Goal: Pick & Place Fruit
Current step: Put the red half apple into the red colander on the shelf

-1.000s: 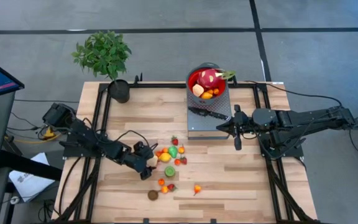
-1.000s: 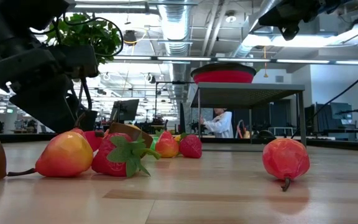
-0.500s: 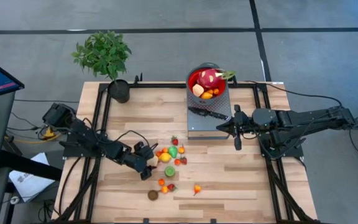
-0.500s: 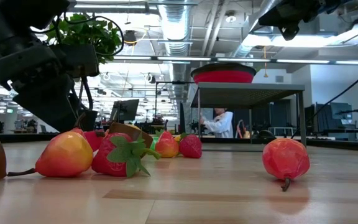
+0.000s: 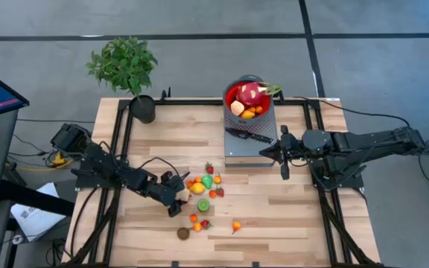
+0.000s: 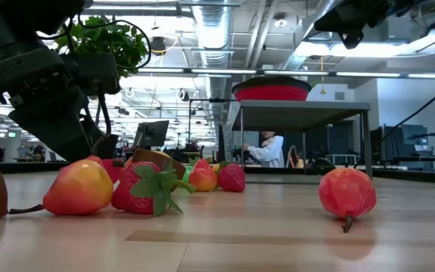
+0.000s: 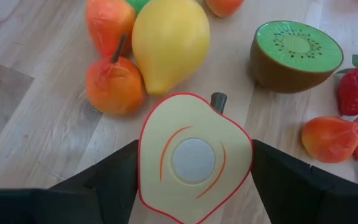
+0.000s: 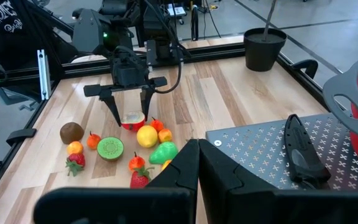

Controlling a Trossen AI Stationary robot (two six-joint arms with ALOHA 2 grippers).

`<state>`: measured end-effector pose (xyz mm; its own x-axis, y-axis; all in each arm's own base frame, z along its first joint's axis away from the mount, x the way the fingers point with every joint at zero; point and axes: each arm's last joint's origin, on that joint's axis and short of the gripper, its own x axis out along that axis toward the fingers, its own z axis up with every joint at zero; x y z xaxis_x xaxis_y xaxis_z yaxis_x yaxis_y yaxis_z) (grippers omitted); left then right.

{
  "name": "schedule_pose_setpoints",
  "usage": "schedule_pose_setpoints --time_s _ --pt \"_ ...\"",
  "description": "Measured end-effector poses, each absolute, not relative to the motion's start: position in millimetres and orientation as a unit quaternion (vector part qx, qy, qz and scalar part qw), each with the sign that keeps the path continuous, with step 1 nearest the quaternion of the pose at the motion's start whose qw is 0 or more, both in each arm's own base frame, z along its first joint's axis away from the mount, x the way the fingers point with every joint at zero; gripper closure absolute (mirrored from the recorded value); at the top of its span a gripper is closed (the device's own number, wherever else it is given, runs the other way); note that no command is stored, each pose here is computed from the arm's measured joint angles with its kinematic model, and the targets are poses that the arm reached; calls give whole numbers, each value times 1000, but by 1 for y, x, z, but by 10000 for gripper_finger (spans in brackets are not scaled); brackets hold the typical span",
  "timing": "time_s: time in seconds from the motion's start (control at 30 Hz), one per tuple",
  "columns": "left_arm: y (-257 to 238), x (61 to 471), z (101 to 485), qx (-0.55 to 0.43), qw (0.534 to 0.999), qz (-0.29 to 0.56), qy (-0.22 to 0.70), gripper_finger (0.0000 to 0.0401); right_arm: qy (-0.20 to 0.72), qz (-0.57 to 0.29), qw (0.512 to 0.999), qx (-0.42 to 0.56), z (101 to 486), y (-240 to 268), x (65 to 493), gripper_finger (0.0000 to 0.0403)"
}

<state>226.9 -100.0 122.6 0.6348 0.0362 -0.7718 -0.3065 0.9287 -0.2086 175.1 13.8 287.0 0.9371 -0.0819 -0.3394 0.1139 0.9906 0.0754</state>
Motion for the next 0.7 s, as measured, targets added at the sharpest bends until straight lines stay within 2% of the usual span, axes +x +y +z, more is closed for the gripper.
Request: schedule_pose_setpoints --time_s 0.53,0.7 --pt "-100 230 125 -186 893 97 398 136 189 -51 980 44 284 14 174 400" --pt "-94 231 139 -204 900 98 373 134 195 -51 978 43 282 14 173 400"
